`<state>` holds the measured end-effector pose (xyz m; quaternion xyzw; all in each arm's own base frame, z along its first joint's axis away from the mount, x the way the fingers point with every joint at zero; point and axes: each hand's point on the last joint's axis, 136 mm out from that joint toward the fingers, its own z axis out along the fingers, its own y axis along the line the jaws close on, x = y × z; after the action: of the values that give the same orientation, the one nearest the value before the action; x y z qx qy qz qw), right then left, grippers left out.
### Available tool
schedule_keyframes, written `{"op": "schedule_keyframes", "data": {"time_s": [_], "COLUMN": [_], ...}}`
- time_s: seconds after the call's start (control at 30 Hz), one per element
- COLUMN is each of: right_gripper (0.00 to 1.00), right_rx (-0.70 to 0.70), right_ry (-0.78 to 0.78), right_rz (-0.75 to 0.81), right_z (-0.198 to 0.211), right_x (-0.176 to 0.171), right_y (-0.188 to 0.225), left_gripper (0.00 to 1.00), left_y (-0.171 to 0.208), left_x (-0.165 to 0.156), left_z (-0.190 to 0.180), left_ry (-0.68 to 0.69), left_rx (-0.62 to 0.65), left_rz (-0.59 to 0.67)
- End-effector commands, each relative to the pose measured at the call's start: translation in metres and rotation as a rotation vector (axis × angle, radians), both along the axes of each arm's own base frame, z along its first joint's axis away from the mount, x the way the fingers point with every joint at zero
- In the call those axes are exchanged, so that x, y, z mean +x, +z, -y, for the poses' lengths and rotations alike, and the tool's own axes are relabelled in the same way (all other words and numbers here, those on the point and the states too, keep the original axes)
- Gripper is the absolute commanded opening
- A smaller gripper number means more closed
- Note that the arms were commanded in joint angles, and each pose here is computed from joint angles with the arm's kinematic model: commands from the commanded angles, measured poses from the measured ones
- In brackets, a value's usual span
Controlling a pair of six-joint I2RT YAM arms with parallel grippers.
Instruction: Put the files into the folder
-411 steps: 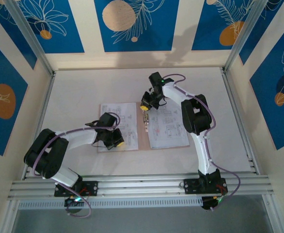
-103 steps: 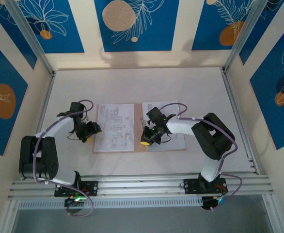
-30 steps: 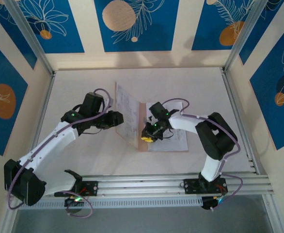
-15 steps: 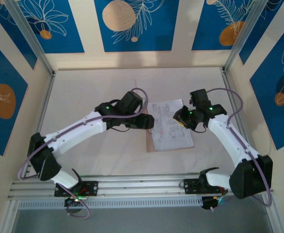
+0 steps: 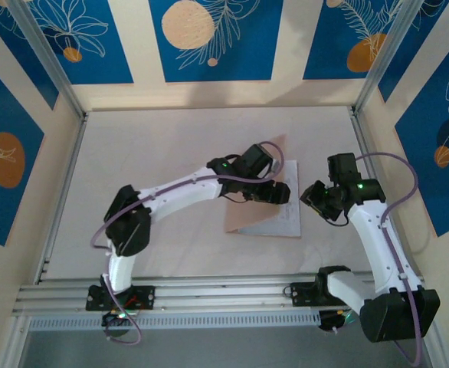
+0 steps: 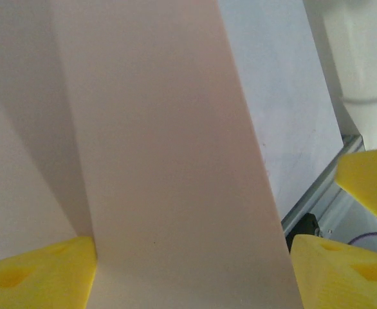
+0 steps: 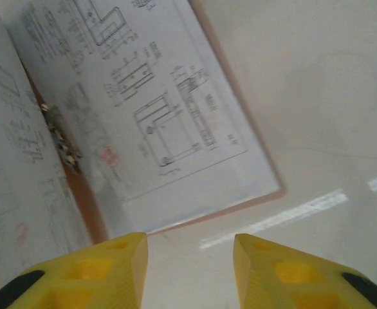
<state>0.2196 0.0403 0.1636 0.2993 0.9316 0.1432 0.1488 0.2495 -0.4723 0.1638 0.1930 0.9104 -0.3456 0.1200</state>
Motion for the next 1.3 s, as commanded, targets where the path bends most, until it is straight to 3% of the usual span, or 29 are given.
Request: {"op": "schedule_keyframes", "data": {"time_s": [0.0,0.13,0.17,0.23,0.3,0.43,0.6,0.73,0.83,1.0,1.07,1.27], "right_gripper": [0.46,0.54,0.60,0.99,0.99,0.99,0.99,0.99,0.99,0.99,0.99,0.99], "right_rx": [-0.073,-0.087,-0.088,-0.076,-0.055,-0.050,-0.180,-0.206,-0.349,-0.448,-0.471,-0.490], "right_ry": [-0.008,-0.011,-0.012,0.001,0.027,0.068,0.016,0.061,0.089,0.148,0.161,0.199], "right_rz": [-0.020,-0.020,-0.015,0.004,0.054,0.180,0.336,0.597,0.764,0.817,0.848,0.870], "right_z": [0.014,0.017,0.017,0.015,0.010,0.006,0.028,0.029,0.035,0.037,0.037,0.038], "right_x": [-0.014,-0.015,-0.014,-0.011,-0.004,0.016,0.045,0.081,0.096,0.105,0.109,0.125], "right_y": [0.006,0.008,0.009,0.013,0.021,0.045,0.064,0.058,0.042,0.001,-0.009,-0.033], "left_gripper": [0.80,0.83,0.85,0.88,1.00,1.00,1.00,1.00,1.00,1.00,1.00,1.00], "left_y": [0.000,-0.010,-0.010,-0.004,0.009,0.042,0.059,0.061,0.053,0.039,0.033,0.027], "left_x": [-0.012,-0.015,-0.014,-0.012,-0.005,0.019,0.056,0.079,0.084,0.084,0.083,0.075], "left_z": [0.033,0.048,0.050,0.050,0.046,0.021,-0.054,-0.133,-0.194,-0.284,-0.308,-0.357], "left_ry": [-0.061,-0.066,-0.063,-0.053,-0.025,0.079,0.250,0.397,0.488,0.659,0.691,0.740], "left_rx": [-0.098,-0.138,-0.146,-0.153,-0.169,-0.249,-0.250,-0.206,-0.041,0.324,0.436,0.620], "left_rz": [-0.066,-0.111,-0.112,-0.098,-0.076,-0.047,0.029,0.110,0.209,0.399,0.459,0.605]}}
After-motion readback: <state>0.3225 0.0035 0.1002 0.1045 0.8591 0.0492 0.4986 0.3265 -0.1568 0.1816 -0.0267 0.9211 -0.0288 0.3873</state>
